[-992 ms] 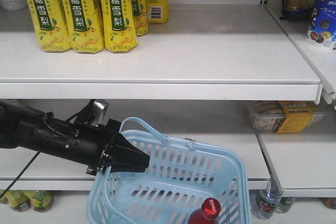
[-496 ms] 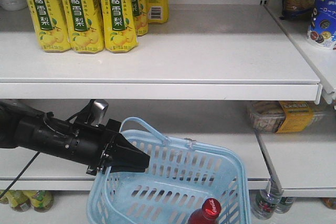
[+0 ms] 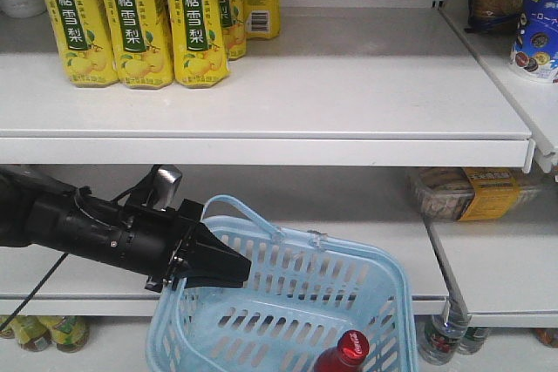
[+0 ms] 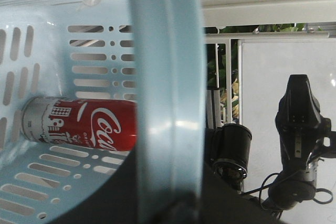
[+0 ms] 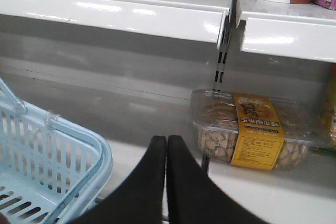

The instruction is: Place coke in basket with both arms

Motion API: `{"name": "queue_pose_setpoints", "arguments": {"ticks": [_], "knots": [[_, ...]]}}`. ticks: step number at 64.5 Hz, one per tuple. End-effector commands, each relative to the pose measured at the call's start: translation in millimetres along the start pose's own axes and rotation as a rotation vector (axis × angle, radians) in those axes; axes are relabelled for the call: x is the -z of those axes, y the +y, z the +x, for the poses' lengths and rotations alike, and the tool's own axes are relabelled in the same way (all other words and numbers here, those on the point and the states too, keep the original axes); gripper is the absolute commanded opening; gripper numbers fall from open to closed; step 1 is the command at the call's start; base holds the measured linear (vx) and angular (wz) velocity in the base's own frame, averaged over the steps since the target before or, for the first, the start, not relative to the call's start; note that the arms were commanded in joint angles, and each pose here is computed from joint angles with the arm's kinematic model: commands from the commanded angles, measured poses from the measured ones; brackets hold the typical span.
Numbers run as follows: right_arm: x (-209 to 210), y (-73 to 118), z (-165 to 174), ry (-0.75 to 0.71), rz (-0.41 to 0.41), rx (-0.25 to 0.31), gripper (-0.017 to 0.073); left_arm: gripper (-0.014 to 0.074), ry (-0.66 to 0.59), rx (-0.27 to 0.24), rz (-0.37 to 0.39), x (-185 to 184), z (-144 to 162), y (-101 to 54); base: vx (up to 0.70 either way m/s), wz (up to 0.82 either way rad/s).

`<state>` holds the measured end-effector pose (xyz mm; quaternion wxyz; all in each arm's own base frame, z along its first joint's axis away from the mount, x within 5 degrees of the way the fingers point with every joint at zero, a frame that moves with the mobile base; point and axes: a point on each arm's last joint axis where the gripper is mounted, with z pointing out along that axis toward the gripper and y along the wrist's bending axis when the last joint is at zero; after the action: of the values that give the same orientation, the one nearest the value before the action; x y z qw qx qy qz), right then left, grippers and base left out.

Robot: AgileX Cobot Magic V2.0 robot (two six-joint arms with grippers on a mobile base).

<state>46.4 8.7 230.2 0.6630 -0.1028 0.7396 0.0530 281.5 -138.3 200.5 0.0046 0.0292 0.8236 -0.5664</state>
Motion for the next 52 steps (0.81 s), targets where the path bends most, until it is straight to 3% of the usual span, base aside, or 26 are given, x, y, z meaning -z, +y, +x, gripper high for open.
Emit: {"name": "queue_pose_setpoints", "arguments": {"ticks": [1, 18, 34, 52], "knots": [[2, -0.5, -15, -0.088, 0.003, 0.009, -0.0010, -0.0006, -0.084, -0.056, 0.090, 7, -2, -30.2, 0.00, 0.00], [2, -0.5, -15, -0.088, 0.003, 0.009, -0.0010, -0.0006, -0.111, -0.152, 0.071, 12, 50, -60.8, 0.00, 0.00], [2, -0.5, -15, -0.088, 0.003, 0.009, -0.0010, -0.0006, -0.184, -0.256, 0.063, 29, 97, -79.0, 0.00, 0.00], [2, -0.5, -15, -0.088, 0.003, 0.009, -0.0010, -0.0006, -0.413, -0.372, -0.003, 54, 144, -82.1, 0.00, 0.00]]}}
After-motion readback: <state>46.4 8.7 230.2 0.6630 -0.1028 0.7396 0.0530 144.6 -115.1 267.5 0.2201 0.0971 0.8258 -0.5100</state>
